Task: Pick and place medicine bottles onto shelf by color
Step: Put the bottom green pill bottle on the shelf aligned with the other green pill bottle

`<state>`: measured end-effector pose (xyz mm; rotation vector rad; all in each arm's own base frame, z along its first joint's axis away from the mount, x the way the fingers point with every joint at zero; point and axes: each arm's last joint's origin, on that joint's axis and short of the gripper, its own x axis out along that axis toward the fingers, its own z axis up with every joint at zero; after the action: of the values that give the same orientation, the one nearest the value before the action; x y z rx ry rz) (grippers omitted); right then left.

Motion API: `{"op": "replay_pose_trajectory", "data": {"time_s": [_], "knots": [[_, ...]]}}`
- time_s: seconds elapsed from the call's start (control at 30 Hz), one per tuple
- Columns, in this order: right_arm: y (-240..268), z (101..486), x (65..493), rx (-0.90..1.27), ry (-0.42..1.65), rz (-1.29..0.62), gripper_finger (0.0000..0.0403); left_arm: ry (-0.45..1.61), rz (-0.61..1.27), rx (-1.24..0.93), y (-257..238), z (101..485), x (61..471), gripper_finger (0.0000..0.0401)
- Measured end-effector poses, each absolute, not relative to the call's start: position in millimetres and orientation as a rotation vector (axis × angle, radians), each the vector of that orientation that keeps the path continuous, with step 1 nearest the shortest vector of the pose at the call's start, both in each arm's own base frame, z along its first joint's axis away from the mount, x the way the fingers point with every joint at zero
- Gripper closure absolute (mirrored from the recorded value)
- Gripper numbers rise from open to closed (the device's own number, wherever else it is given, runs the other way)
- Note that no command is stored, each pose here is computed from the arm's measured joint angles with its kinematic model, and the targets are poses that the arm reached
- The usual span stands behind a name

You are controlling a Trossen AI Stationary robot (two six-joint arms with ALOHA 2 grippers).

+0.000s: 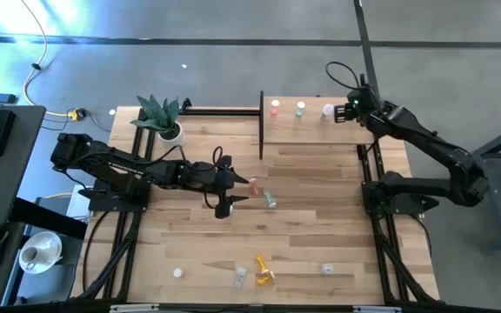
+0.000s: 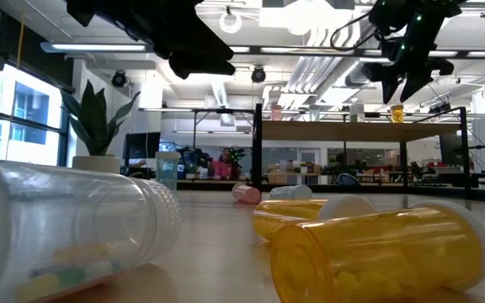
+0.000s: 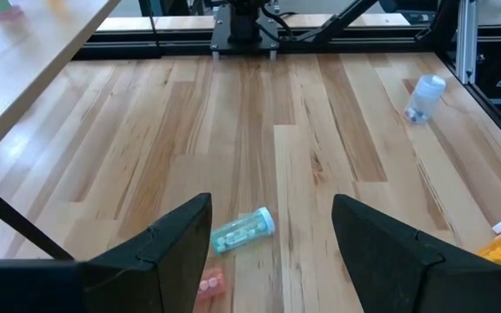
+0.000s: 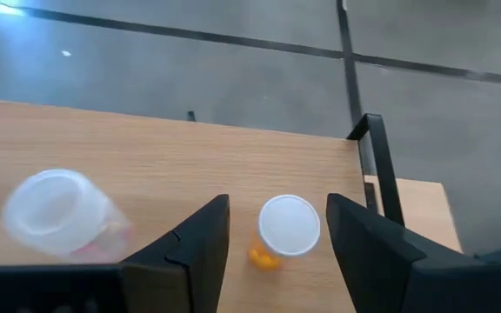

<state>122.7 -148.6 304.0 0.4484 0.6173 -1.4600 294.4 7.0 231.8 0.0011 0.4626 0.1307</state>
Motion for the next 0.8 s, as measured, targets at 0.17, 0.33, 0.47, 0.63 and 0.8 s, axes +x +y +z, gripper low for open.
{"op": "replay_pose_trajectory", "data": {"time_s": [0.17,0.33,0.47,0.63,0.8], "knots": [[-136,316,115,0.457,0.554,-1.382,0.0218,0.464,0.131,0.000,7,232,294,0.0172],[-115,329,108,0.438,0.482,-1.262,0.0218,0.464,0.140,0.000,7,232,294,0.0172],[-97,336,109,0.442,0.438,-1.100,0.0218,0.463,0.169,0.007,8,232,294,0.0172],[-76,336,123,0.475,0.450,-0.880,0.0218,0.461,0.187,-0.004,9,232,294,0.0172],[-53,329,149,0.475,0.527,-0.712,0.0218,0.458,0.190,-0.012,9,236,291,0.0172]]}}
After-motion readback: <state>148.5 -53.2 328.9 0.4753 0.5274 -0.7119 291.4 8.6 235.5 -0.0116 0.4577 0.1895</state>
